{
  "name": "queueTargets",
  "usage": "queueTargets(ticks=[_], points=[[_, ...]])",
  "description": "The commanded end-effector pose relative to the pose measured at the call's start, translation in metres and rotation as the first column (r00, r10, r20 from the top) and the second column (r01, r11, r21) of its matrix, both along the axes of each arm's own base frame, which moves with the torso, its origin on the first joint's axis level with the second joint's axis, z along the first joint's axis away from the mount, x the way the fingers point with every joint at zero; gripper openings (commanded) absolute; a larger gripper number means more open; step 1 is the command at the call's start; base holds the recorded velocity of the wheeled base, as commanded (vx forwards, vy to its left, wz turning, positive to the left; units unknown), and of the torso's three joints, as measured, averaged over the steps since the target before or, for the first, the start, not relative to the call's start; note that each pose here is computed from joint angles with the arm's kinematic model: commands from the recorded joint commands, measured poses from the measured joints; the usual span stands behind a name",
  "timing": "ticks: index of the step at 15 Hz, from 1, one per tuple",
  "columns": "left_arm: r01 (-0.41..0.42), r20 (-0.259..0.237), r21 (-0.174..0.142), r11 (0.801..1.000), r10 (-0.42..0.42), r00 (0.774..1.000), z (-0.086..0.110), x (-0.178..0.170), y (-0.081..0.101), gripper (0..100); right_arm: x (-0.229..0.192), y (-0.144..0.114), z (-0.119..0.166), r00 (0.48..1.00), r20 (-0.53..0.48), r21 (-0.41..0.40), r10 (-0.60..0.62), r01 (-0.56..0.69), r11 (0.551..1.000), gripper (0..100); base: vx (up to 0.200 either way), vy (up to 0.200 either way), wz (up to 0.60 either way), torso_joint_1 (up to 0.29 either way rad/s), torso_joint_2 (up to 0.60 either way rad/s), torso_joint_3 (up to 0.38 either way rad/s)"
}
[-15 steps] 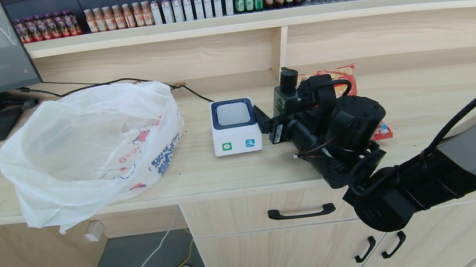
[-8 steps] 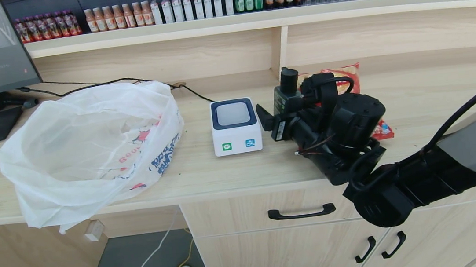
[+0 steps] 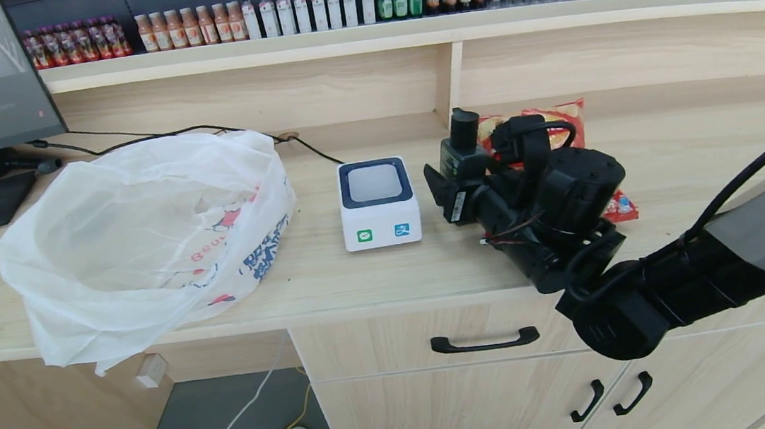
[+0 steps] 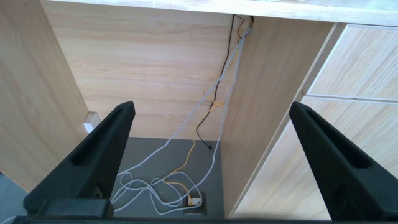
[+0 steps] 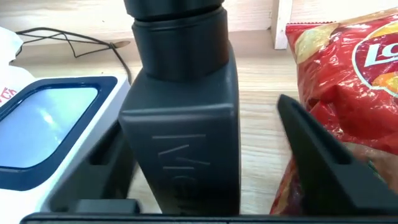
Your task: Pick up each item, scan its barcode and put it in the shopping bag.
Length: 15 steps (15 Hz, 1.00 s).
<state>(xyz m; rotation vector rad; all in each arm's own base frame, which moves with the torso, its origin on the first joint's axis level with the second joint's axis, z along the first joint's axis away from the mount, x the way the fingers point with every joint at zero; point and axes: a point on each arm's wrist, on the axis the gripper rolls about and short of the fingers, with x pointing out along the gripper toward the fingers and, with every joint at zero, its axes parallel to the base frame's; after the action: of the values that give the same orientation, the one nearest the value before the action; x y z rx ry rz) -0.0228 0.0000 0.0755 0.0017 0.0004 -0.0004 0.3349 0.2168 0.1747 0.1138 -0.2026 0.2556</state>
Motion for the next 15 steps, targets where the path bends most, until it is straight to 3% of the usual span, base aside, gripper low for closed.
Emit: queueTargets(ticks=[1,10,15], points=[[0.000,0.000,0.000,1.000,0.000,1.000,0.000,0.000,0.000,100,-0.001,0.001,0.001,1.000,0.002,0.001,0.002,-0.002,1.000,0,0.000,0.000,0.00,0.000,0.00,0.000],[0.000,0.000,0.000,1.000,0.000,1.000,0.000,0.000,0.000,100,-0.010,0.002,0.014,0.999,0.032,0.008,0.008,-0.008,1.000,0,0.000,0.000,0.00,0.000,0.00,0.000],[-0.002,0.000,0.000,1.000,0.002,1.000,0.000,0.000,0.000,100,-0.047,-0.003,0.031,0.999,0.040,0.013,0.022,-0.022,1.000,0,0.000,0.000,0.00,0.000,0.00,0.000]])
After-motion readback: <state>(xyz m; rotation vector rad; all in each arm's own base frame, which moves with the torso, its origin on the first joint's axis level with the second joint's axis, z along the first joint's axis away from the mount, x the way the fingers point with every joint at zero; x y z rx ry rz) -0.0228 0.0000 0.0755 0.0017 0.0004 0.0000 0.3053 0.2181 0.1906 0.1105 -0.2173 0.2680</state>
